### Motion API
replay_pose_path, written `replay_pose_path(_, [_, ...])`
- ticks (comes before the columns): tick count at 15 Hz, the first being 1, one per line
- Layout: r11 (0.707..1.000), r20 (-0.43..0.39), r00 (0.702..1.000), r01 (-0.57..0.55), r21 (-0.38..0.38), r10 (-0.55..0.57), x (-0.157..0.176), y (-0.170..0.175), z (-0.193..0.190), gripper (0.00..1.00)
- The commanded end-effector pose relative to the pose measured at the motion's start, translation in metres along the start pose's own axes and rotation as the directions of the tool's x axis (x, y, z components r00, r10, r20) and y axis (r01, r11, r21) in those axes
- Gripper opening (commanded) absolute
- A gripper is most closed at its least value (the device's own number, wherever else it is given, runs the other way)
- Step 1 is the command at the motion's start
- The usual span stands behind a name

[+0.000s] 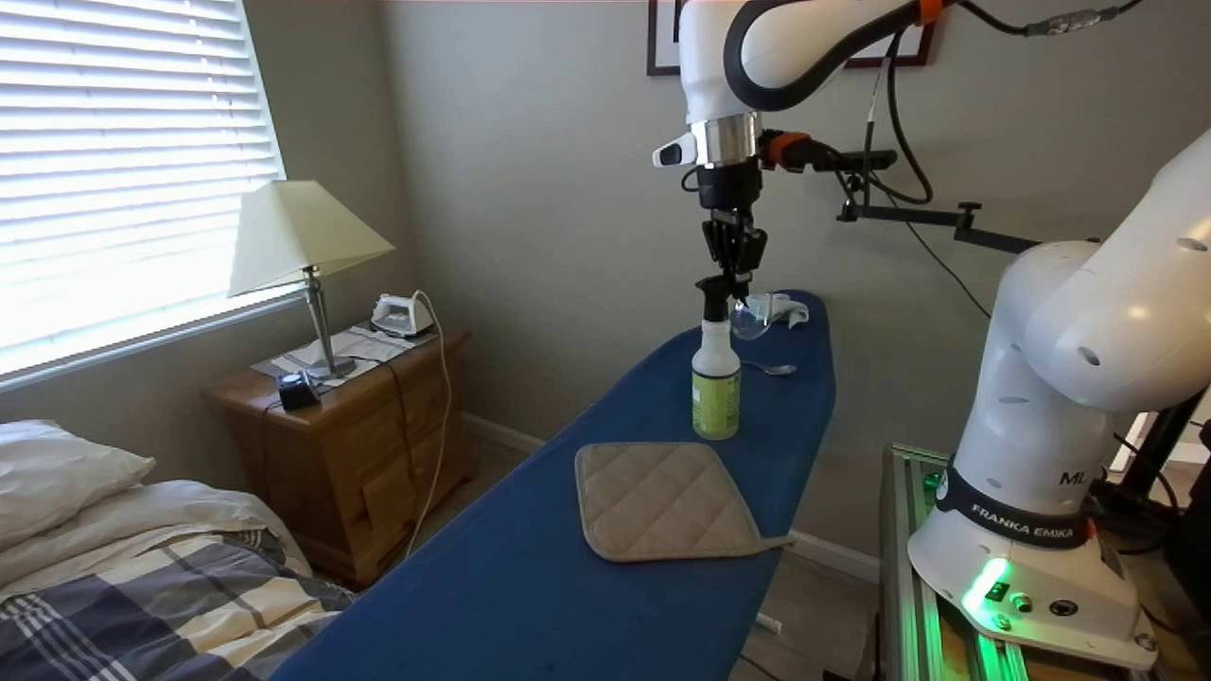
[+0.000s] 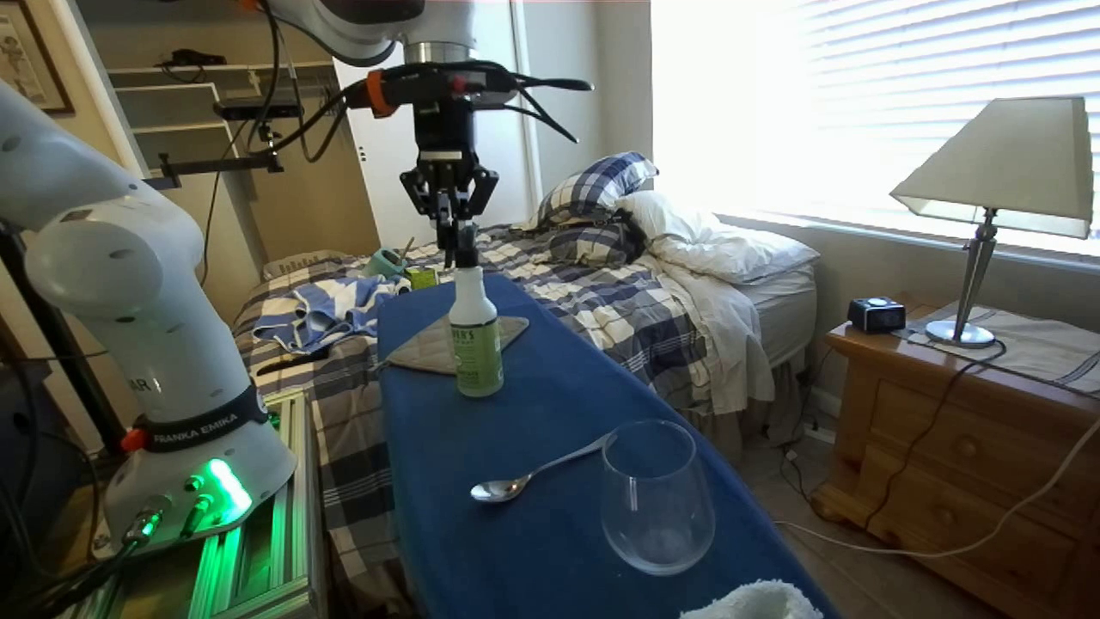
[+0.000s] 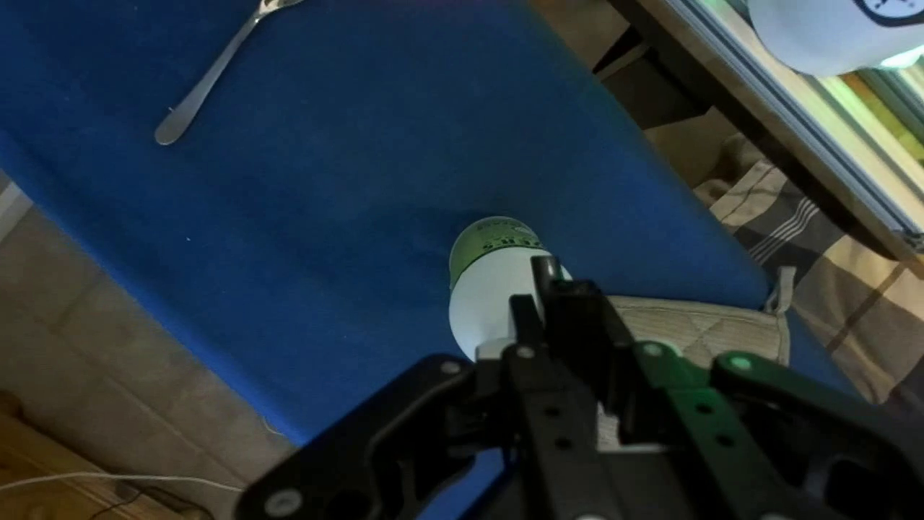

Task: Rotate the spray bottle to the right.

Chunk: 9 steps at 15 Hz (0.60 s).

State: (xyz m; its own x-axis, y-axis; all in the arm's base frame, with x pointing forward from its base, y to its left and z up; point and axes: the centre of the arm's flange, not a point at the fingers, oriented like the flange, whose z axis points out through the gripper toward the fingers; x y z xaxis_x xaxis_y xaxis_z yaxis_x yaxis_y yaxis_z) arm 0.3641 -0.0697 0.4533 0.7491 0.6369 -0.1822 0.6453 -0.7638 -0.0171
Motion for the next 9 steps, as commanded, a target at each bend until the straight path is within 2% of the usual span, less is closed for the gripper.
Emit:
replay_pose_path(1, [0.993,0.057,0.991,0.120,-0.002,-0.120,0.005,0.013,-0.004,0.05])
replay_pose_path(6, [0.965,0.097,0.961,0.262,-0.012,-0.259,0.012,0.014,-0.003,0.05])
replay_pose_path(9, [0.943,0.084,0.940,0.332,-0.014,-0.330,0.018,0.013,-0.003,0.05])
